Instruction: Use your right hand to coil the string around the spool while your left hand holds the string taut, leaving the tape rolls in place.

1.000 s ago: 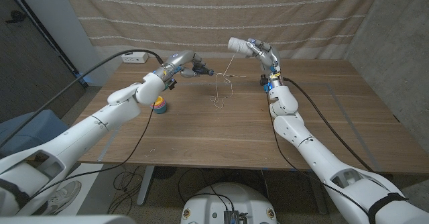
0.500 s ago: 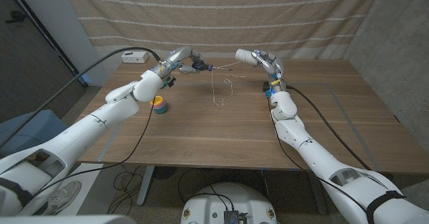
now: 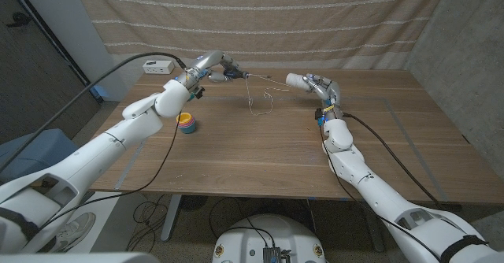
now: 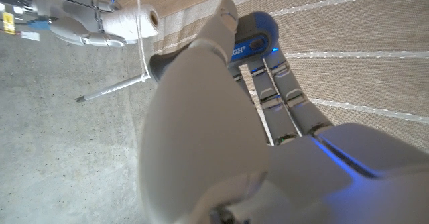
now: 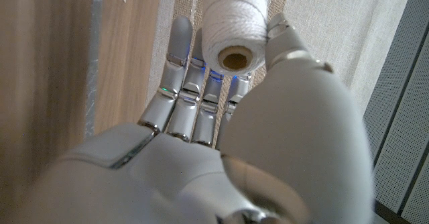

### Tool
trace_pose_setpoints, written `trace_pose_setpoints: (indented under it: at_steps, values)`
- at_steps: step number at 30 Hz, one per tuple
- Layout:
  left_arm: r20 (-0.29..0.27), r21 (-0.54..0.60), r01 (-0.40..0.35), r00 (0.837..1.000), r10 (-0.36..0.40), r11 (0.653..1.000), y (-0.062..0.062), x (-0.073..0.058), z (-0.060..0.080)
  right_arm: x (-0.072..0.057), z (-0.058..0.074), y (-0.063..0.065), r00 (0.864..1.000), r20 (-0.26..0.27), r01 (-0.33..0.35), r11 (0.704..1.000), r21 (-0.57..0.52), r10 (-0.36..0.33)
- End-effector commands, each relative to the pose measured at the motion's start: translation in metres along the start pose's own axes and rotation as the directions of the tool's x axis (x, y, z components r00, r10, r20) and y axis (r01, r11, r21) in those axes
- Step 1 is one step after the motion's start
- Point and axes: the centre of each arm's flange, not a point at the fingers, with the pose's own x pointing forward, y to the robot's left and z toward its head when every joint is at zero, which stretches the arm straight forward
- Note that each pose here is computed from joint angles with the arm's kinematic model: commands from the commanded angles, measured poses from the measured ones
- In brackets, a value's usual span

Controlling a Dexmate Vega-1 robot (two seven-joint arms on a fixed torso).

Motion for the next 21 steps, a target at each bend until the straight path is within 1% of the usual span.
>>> trace_pose_setpoints:
  at_steps: [1,5,8,10,11,12,13,14,15,16,20,21]
  values:
    - [-0.024,0.089,-0.047,0.999,0.049,0.995,0.006,0.004,0.001,-0.032,-0.012,-0.015,0.993,-0.071,-0.099,0.994,-0.039,0.096]
    - [-0.037,0.1,-0.064,0.997,0.067,0.993,0.005,0.005,0.001,-0.039,-0.012,-0.016,0.98,-0.092,-0.178,0.984,-0.024,0.175]
    - [-0.046,0.105,-0.081,0.995,0.087,0.991,0.005,0.006,0.001,-0.042,-0.011,-0.016,0.961,-0.111,-0.257,0.966,-0.006,0.255]
    - [-0.052,0.111,-0.094,0.994,0.101,0.989,0.005,0.006,0.002,-0.043,-0.01,-0.016,0.944,-0.122,-0.308,0.951,0.009,0.307]
    - [-0.054,0.117,-0.1,0.993,0.107,0.988,0.005,0.006,0.002,-0.044,-0.009,-0.016,0.933,-0.128,-0.336,0.942,0.019,0.335]
    - [-0.057,0.122,-0.106,0.992,0.114,0.987,0.005,0.007,0.002,-0.044,-0.009,-0.015,0.92,-0.133,-0.369,0.929,0.028,0.369]
    - [-0.059,0.123,-0.109,0.991,0.117,0.986,0.005,0.007,0.003,-0.044,-0.008,-0.014,0.91,-0.134,-0.39,0.92,0.044,0.392]
    - [-0.061,0.123,-0.11,0.991,0.118,0.986,0.005,0.007,0.003,-0.045,-0.007,-0.013,0.898,-0.134,-0.415,0.908,0.06,0.419]
    - [-0.062,0.126,-0.113,0.991,0.121,0.986,0.005,0.007,0.003,-0.044,-0.006,-0.012,0.882,-0.131,-0.445,0.892,0.082,0.452]
    - [-0.064,0.129,-0.116,0.99,0.125,0.985,0.005,0.007,0.004,-0.044,-0.006,-0.01,0.871,-0.124,-0.465,0.879,0.104,0.475]
    - [-0.071,0.14,-0.126,0.988,0.137,0.982,0.005,0.007,0.005,-0.044,0.001,-0.003,0.809,-0.101,-0.559,0.812,0.167,0.578]
    - [-0.072,0.142,-0.126,0.988,0.138,0.982,0.005,0.007,0.006,-0.043,0.003,0.0,0.79,-0.096,-0.585,0.791,0.181,0.606]
